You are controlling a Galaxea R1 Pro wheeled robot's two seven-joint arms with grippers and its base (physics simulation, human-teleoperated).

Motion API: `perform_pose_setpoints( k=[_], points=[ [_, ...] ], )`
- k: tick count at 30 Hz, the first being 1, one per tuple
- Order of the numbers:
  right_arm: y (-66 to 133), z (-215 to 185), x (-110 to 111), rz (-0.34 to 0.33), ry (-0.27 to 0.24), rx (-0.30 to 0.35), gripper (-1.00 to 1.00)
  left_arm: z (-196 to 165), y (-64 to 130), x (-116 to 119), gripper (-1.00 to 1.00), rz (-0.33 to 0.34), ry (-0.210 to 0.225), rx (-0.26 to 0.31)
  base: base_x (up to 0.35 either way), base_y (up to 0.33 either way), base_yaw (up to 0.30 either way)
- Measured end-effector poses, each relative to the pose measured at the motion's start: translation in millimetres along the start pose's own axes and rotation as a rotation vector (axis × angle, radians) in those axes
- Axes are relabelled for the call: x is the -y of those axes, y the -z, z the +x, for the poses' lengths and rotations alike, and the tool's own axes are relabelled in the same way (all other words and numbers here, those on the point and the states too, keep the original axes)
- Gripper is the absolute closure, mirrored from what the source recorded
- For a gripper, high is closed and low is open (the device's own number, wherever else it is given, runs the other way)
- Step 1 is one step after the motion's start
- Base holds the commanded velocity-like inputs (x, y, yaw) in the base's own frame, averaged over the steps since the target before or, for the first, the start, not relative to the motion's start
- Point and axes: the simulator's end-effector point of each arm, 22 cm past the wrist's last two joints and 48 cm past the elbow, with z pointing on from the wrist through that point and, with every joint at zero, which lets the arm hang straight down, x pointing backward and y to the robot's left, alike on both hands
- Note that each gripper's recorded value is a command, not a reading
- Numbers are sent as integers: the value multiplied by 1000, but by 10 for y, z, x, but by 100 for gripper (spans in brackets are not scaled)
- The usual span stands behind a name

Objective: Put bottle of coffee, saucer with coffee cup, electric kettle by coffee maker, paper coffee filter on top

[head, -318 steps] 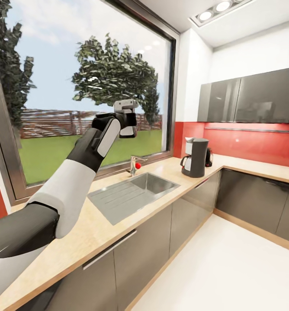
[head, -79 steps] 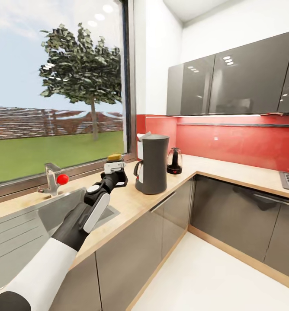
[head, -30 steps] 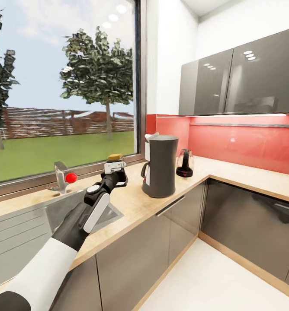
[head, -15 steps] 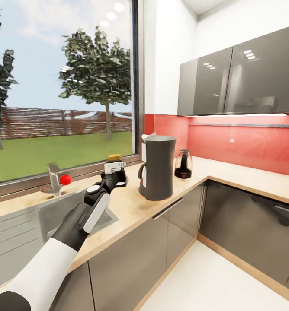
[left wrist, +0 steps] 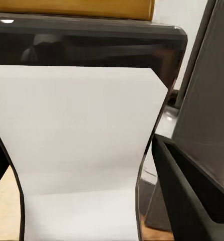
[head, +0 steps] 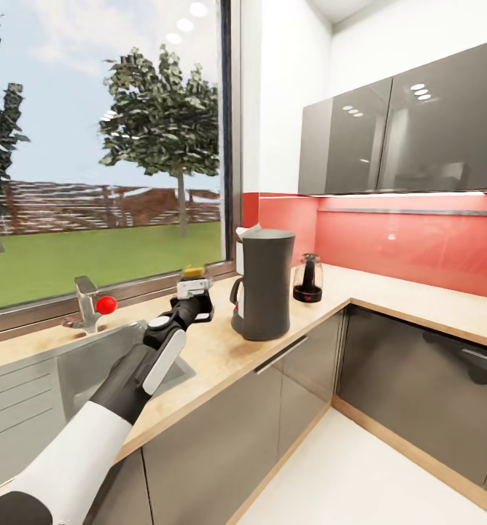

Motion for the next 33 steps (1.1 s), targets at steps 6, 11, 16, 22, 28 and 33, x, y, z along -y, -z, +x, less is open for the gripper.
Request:
perform_pose_setpoints(
  k=[6, 11, 16, 22, 28, 33],
  points=[
    [0, 1, 0, 0, 0, 0, -100, 163, -36, 27, 100, -3, 7, -34, 4, 0, 0],
    [1, 2, 0, 0, 0, -1, -100, 367, -82, 77, 100, -18, -22, -66, 38, 0, 0],
    [0, 0, -1, 0, 1, 0, -100, 371, -95, 67, 100, -26, -33, -55, 12, 0, 0],
    [1, 0, 0, 0, 0, 0, -100, 372, -96, 65, 100, -27, -33, -55, 44, 0, 0],
    [0, -1, 0, 0, 0, 0, -100, 373, -96, 64, 100, -27, -34, -55, 10, -54, 0],
    [1, -1, 1, 0, 0, 0, -100, 372, -95, 65, 100, -26, -34, -54, 25, -51, 0]
  ],
)
